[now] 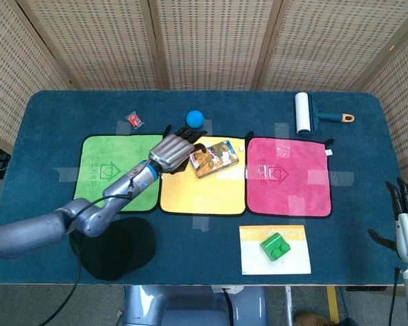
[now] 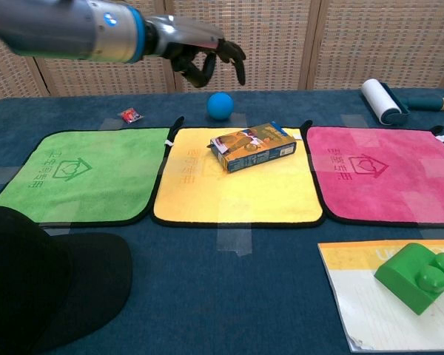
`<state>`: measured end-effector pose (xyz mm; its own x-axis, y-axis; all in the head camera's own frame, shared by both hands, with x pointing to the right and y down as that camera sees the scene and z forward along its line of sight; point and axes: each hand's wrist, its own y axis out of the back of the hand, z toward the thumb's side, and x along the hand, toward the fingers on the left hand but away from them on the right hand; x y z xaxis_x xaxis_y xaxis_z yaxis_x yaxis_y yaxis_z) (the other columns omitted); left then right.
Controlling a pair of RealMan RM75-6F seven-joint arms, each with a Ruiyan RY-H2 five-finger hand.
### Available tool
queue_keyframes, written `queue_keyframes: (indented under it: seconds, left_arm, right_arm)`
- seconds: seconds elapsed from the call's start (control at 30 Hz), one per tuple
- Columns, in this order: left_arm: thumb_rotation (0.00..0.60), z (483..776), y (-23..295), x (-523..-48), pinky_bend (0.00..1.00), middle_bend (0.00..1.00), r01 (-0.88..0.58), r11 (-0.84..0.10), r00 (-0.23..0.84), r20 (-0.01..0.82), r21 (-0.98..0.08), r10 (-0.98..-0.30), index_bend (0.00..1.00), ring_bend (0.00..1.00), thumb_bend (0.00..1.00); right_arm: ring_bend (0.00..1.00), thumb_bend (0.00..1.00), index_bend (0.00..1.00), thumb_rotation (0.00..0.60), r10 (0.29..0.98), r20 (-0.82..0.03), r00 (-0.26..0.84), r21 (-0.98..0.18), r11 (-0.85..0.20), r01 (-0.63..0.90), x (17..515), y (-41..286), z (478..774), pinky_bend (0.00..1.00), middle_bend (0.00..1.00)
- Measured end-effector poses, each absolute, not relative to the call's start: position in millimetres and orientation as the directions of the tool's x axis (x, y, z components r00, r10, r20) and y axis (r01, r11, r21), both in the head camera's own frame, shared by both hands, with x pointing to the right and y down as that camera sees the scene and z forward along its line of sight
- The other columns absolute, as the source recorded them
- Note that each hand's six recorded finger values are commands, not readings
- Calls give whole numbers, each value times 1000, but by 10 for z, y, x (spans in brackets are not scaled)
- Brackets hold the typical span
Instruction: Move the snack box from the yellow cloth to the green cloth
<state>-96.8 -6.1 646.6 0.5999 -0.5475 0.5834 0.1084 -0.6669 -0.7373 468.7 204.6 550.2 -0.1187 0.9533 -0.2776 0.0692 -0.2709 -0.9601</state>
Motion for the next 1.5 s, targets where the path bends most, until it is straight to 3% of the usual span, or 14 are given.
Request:
queue_keyframes:
  seconds: [0.4,0.83,1.1,1.5]
  left_arm:
    - [600,6890,-114,-122,0,0,227,-708,536,692,-669,-483,176,7,1000]
    - [600,7146,-72,280,9,0,262,-715,503,724,-648,-471,160,7,1000]
    - [600,7361,123,379,13,0,281,-765,486,773,-580,-408,141,11,1000]
    - [600,7450,93,249,73,166,340,-782,422,828,-523,-370,234,185,1000]
  right_arm:
    - [0,10,0,600,944,-279,-177,-960,-271,69,4884,2030,5506,0,0]
    - [0,10,0,600,940,-272,-205,-962,-262,74,4977,2017,5490,0,0]
    - [0,10,0,600,942,-261,-213,-965,-247,89,5013,2008,5445,0,0]
    - [0,10,0,600,942,-254,-219,-966,-237,102,5041,2014,5412,0,0]
